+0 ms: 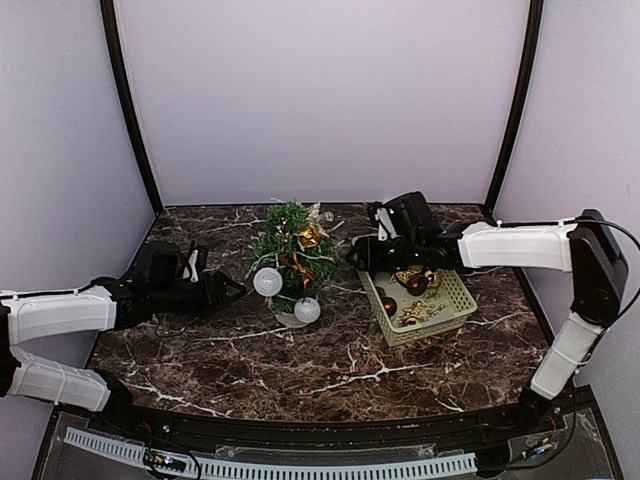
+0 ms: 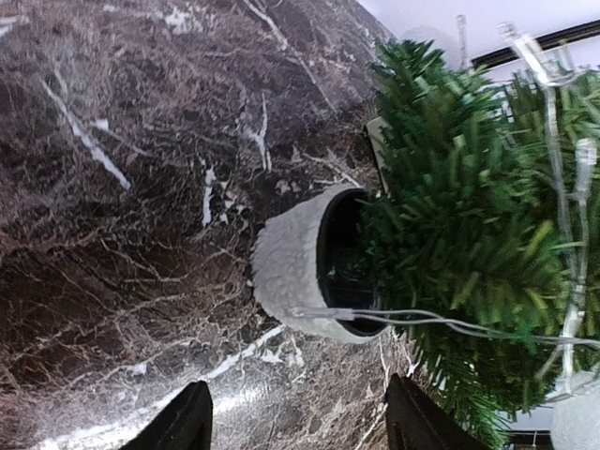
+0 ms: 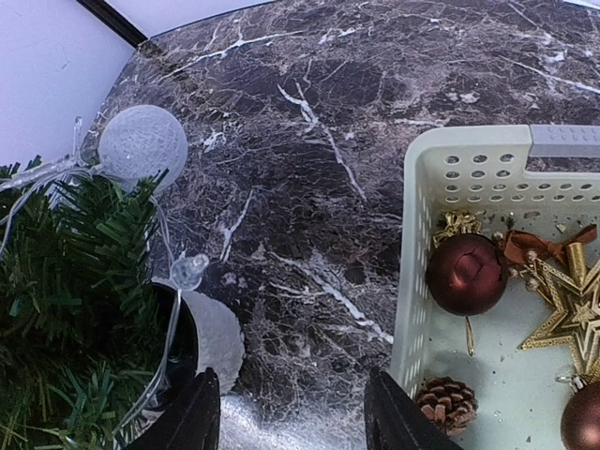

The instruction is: Decorate the small christmas tree

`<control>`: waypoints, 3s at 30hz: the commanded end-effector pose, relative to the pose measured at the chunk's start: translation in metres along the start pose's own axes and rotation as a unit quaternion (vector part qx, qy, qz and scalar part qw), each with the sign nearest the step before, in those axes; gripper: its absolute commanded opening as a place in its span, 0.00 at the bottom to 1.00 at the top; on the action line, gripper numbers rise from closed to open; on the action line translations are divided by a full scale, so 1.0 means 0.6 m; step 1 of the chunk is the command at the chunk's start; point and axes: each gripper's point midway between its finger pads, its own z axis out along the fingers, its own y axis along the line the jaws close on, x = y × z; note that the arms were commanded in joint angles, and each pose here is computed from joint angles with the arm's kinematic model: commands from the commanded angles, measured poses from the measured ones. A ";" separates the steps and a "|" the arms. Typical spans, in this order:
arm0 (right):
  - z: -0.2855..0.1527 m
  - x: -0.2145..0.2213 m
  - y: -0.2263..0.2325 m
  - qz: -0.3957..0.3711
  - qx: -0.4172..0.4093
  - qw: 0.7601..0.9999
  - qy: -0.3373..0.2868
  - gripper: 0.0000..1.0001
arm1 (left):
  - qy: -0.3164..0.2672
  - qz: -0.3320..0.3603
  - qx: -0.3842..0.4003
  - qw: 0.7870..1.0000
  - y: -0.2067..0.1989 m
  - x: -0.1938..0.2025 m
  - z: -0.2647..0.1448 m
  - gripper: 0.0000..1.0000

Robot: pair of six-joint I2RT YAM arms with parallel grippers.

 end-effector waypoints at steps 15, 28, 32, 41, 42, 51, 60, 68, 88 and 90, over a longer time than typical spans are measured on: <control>0.038 -0.024 0.035 0.051 -0.062 0.997 0.000 0.50 | 0.033 -0.039 0.045 0.998 -0.024 0.018 0.058 0.53; 0.015 0.023 0.094 0.007 -0.095 0.995 0.021 0.49 | 0.012 -0.013 0.054 0.998 -0.065 -0.023 0.047 0.51; 0.008 0.036 0.110 -0.011 -0.087 0.996 0.027 0.49 | 0.006 -0.002 0.047 0.999 -0.070 -0.035 0.047 0.51; -0.005 0.068 0.131 -0.028 -0.079 0.996 0.037 0.48 | -0.015 0.015 0.025 0.999 -0.069 -0.057 0.046 0.50; -0.005 0.072 0.134 -0.029 -0.078 0.996 0.038 0.48 | -0.015 0.015 0.026 0.999 -0.069 -0.057 0.048 0.50; -0.010 0.097 0.149 -0.027 -0.064 0.996 0.046 0.47 | -0.017 0.028 0.026 0.999 -0.075 -0.070 0.060 0.50; -0.024 0.116 0.163 -0.018 -0.062 0.997 0.049 0.47 | -0.013 0.036 0.031 0.999 -0.070 -0.084 0.075 0.49; -0.028 0.130 0.174 -0.016 -0.055 0.997 0.045 0.47 | -0.006 0.055 0.056 0.997 -0.075 -0.097 0.083 0.49; -0.064 0.135 0.153 0.017 0.009 1.000 0.015 0.55 | -0.014 0.078 0.071 0.994 -0.053 -0.148 0.075 0.51; -0.077 0.132 0.138 0.011 0.026 1.000 0.013 0.59 | -0.032 0.089 0.048 0.994 -0.038 -0.163 0.059 0.55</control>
